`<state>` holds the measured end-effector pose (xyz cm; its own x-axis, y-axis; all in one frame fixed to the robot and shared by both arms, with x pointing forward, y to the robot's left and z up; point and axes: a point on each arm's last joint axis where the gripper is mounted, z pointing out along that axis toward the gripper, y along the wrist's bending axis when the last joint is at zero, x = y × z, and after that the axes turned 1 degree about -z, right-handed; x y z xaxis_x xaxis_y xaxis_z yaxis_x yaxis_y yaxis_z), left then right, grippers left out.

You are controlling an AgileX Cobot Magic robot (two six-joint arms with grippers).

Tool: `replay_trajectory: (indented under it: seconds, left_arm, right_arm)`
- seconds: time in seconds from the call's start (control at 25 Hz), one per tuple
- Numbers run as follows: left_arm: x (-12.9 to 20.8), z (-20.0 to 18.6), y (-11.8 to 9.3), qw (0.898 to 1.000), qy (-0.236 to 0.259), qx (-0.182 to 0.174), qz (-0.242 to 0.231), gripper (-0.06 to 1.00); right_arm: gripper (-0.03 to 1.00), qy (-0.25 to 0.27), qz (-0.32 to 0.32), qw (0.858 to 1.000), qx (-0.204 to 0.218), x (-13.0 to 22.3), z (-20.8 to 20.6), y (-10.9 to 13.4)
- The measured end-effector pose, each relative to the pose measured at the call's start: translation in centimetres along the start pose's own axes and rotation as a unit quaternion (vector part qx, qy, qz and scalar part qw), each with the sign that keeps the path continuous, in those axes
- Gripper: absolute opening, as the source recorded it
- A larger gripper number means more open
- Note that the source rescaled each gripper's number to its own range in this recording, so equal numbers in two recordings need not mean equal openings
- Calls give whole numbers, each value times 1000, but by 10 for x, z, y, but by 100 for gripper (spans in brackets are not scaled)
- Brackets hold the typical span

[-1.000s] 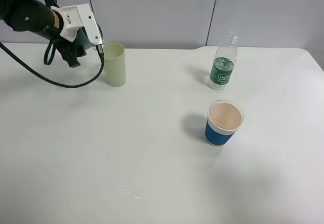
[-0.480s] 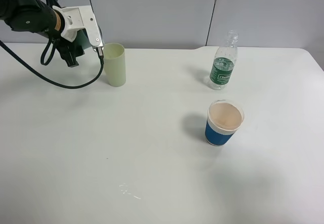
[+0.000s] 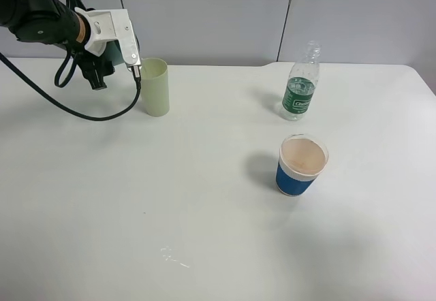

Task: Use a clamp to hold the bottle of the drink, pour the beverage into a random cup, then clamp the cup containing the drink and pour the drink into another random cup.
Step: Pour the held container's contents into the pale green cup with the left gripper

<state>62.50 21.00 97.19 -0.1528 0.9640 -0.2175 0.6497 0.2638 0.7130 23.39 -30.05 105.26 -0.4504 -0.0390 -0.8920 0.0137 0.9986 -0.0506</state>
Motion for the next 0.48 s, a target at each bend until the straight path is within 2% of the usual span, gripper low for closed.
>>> replay_trajectory:
  seconds: [0.48]
  left_arm:
    - [0,0,2,1000,7,-14,14,0]
  right_arm:
    - [85,0,0,1000,0,0,0,0]
